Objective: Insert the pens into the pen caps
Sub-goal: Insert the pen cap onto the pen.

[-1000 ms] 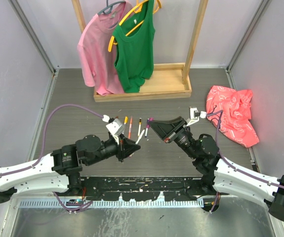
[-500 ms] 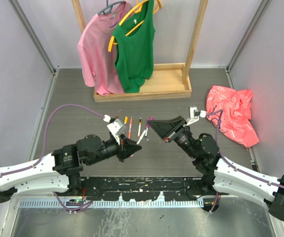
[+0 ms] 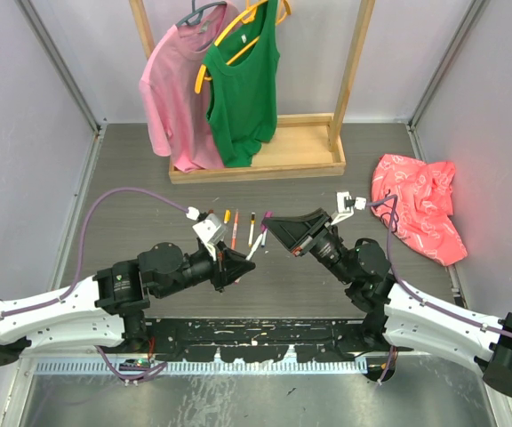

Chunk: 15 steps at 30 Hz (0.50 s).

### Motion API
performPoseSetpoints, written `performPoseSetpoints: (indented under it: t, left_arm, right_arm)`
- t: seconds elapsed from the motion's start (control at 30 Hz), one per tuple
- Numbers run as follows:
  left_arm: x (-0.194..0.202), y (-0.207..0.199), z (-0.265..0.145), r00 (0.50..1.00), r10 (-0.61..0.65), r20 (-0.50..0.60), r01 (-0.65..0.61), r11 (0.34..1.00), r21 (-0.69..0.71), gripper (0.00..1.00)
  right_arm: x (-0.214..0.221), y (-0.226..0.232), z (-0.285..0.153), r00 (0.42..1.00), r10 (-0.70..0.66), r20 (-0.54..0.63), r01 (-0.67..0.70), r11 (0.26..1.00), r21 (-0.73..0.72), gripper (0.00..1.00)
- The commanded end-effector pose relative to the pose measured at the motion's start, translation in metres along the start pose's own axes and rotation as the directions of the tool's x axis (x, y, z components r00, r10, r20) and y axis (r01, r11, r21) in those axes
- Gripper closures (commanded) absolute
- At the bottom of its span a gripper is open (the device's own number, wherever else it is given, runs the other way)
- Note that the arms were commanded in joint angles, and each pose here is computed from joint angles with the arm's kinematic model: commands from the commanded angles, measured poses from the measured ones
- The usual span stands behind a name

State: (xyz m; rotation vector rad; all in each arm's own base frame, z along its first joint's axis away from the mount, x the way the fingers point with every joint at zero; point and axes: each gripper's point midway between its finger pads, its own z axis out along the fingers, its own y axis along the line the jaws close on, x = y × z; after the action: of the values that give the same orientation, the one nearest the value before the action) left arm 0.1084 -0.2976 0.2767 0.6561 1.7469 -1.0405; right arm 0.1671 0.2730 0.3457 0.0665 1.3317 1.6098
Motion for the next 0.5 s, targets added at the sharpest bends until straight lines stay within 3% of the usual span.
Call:
performPoseSetpoints:
  t: [0.0,0.47]
  left_arm:
    - [-0.0233,-0.0062,-0.0014,0.996,-0.009,0.088,0.007,1.0,0.018,1.0]
    - [-0.0293,-0.0024,-0.0025,0.992,-0.03,0.121,0.031,1.0,-0.003,1.0]
  right_arm:
    - [-0.0127,0.024,0.0051,1.0,0.006,0.022,-0.004,0.998,-0.067,1.0]
    - [-0.0064,0.0228,0.0067,1.0,0.021,-0.004,-0.021,0.997,-0.069,1.0]
